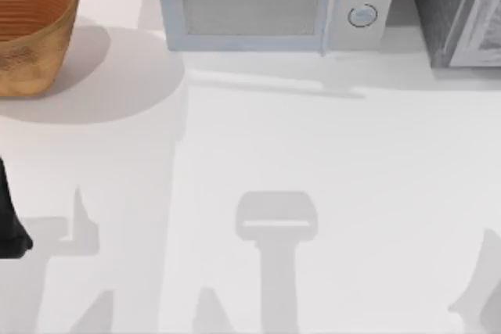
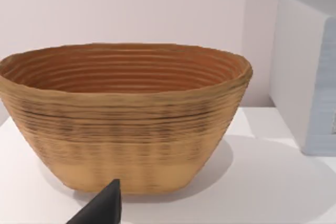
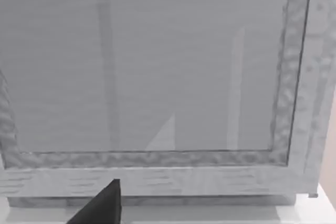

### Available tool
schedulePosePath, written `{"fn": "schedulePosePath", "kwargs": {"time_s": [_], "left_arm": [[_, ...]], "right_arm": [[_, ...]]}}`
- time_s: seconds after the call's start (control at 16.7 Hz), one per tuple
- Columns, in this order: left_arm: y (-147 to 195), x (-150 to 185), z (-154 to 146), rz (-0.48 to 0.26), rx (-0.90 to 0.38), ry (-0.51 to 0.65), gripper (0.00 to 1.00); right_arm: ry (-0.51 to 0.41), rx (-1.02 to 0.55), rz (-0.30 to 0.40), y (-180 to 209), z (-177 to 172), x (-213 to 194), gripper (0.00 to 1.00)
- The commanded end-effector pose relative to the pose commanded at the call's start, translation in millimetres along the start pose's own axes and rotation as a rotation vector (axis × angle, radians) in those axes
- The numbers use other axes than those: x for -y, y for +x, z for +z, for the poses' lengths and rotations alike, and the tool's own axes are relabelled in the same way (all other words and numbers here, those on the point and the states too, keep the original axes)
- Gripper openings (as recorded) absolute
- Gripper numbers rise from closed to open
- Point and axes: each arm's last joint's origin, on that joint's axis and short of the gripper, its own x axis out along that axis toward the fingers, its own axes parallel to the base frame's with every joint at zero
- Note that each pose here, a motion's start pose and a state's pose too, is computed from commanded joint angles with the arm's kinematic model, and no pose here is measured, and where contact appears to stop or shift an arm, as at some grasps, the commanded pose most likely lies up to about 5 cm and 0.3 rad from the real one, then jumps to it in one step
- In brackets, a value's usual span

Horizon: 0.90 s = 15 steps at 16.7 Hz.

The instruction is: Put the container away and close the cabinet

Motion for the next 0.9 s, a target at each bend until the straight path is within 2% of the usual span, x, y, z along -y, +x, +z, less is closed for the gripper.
{"fn": "schedulePosePath", "kwargs": {"time_s": [0.3,0.72,0.9], "left_arm": [[0,0,0,0.0,0.0,0.0,1.0],[0,0,0,0.0,0.0,0.0,1.0],[0,0,0,0.0,0.0,0.0,1.0]], "right_arm": [[-0.012,0.01,0.005,-10,-17,43,1.0],[-0.013,0.011,0.008,-12,-19,46,1.0],[-0.015,0.013,0.011,-6,-8,57,1.0]]}}
